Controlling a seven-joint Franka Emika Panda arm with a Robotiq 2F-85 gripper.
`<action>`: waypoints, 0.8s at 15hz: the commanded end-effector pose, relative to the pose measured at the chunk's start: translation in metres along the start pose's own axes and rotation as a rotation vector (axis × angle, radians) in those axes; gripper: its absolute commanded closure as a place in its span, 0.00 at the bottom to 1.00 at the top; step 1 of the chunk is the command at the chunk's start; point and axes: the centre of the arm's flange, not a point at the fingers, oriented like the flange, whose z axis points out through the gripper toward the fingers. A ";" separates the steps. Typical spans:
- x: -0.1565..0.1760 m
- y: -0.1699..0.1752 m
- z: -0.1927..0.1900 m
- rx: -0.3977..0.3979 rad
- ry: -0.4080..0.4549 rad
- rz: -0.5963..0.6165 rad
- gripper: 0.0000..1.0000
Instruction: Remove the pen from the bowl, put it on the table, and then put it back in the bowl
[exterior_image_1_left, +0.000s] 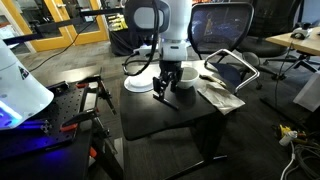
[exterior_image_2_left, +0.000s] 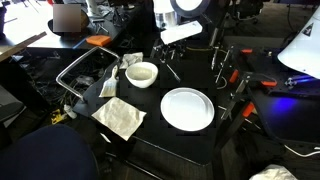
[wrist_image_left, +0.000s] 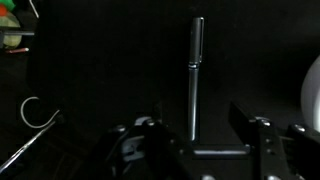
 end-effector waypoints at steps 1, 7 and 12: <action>-0.001 -0.001 -0.016 0.010 0.038 0.017 0.00; 0.004 -0.004 -0.013 0.001 0.048 0.021 0.00; 0.003 -0.005 -0.014 0.002 0.051 0.021 0.00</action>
